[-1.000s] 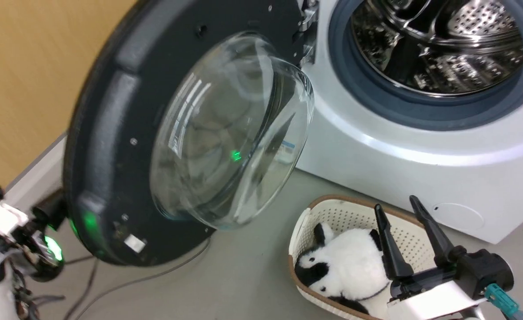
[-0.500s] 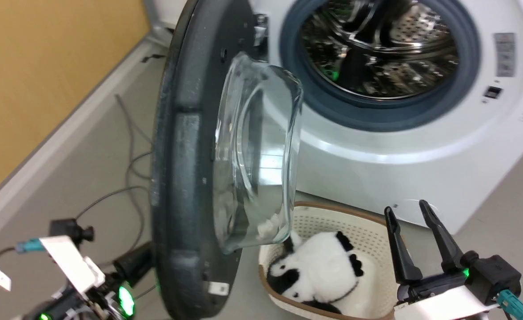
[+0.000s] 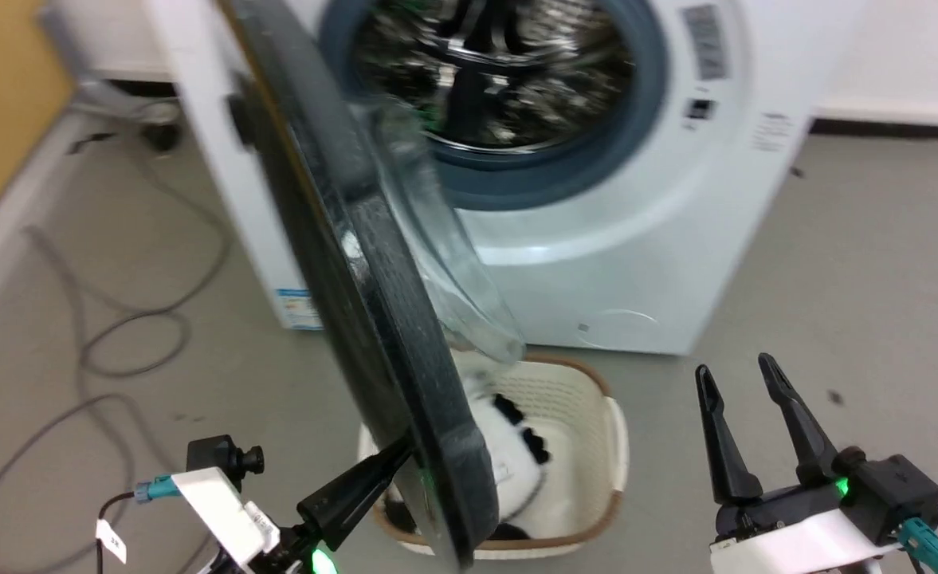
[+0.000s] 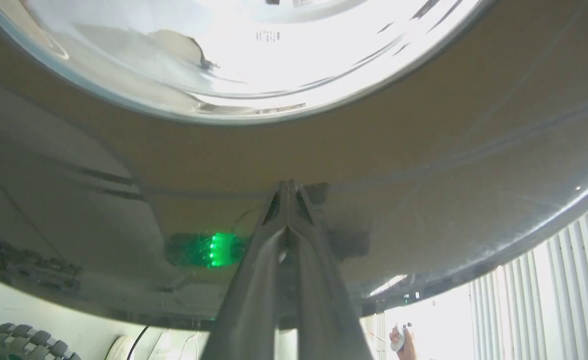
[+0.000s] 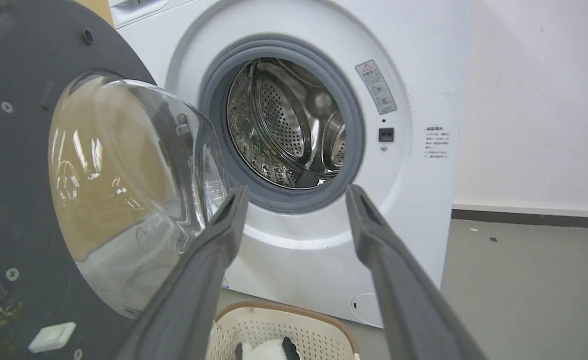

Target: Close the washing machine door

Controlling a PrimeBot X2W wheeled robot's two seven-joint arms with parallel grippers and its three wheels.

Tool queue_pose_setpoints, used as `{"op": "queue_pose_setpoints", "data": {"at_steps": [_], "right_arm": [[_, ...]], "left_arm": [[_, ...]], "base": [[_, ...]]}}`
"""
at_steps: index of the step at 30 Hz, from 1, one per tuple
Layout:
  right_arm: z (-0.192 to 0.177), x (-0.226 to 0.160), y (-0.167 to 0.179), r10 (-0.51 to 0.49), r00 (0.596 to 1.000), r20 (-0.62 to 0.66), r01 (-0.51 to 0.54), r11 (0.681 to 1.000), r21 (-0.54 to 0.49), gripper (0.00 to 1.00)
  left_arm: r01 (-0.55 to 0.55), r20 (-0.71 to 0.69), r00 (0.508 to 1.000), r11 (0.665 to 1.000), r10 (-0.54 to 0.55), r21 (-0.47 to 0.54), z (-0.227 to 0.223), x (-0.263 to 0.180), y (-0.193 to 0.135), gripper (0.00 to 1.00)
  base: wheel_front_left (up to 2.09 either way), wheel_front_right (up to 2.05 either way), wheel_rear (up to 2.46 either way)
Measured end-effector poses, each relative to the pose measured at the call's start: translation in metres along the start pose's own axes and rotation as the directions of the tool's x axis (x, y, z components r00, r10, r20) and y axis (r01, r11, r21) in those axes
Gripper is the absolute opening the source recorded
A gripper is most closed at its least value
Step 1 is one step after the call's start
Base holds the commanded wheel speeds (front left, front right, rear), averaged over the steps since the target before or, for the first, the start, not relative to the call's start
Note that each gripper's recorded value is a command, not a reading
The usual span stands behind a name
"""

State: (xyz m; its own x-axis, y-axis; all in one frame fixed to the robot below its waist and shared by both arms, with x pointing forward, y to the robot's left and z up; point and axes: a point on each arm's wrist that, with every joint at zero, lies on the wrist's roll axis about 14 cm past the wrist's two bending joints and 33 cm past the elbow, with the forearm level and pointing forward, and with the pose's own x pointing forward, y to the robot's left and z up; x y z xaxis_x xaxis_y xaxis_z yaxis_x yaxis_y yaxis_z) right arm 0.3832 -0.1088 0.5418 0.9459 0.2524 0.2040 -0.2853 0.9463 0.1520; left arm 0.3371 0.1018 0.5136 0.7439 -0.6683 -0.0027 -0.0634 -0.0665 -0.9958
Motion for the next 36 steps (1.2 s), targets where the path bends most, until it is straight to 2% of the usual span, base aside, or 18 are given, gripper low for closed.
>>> {"op": "queue_pose_setpoints", "data": {"at_steps": [6, 12, 19, 29, 36], "right_arm": [[0.006, -0.023, -0.038, -0.13, 0.991, 0.001, 0.13, 0.991, -0.022, 1.0], [0.012, -0.049, -0.073, -0.259, 0.966, 0.005, 0.259, 0.965, -0.041, 1.0], [0.012, -0.073, -0.1, -0.364, 0.931, -0.01, 0.363, 0.93, -0.062, 1.0], [0.01, -0.091, -0.118, -0.441, 0.897, -0.033, 0.436, 0.895, -0.095, 1.0], [0.013, -0.089, -0.119, -0.439, 0.898, -0.024, 0.435, 0.895, -0.097, 1.0]], "left_arm": [[-0.01, -0.047, 0.999, 1.0, 0.009, -0.01, -0.01, 0.048, 0.013, 0.0], [0.018, -0.078, 0.997, 1.0, -0.017, 0.005, -0.018, 0.105, 0.012, 0.0], [0.018, -0.026, 1.0, 1.0, -0.018, 0.008, -0.013, 0.167, 0.018, 0.0], [0.01, 0.103, 0.995, 0.998, -0.016, 0.055, 0.004, 0.234, 0.02, 0.0], [0.027, 0.105, 0.994, 0.996, -0.036, 0.082, 0.004, 0.249, 0.007, 0.0]], "base": [[0.0, 0.0, 0.0], [0.0, 0.0, 0.0], [0.0, 0.0, 0.0], [0.0, 0.0, 0.0], [0.0, 0.0, 0.0]]}}
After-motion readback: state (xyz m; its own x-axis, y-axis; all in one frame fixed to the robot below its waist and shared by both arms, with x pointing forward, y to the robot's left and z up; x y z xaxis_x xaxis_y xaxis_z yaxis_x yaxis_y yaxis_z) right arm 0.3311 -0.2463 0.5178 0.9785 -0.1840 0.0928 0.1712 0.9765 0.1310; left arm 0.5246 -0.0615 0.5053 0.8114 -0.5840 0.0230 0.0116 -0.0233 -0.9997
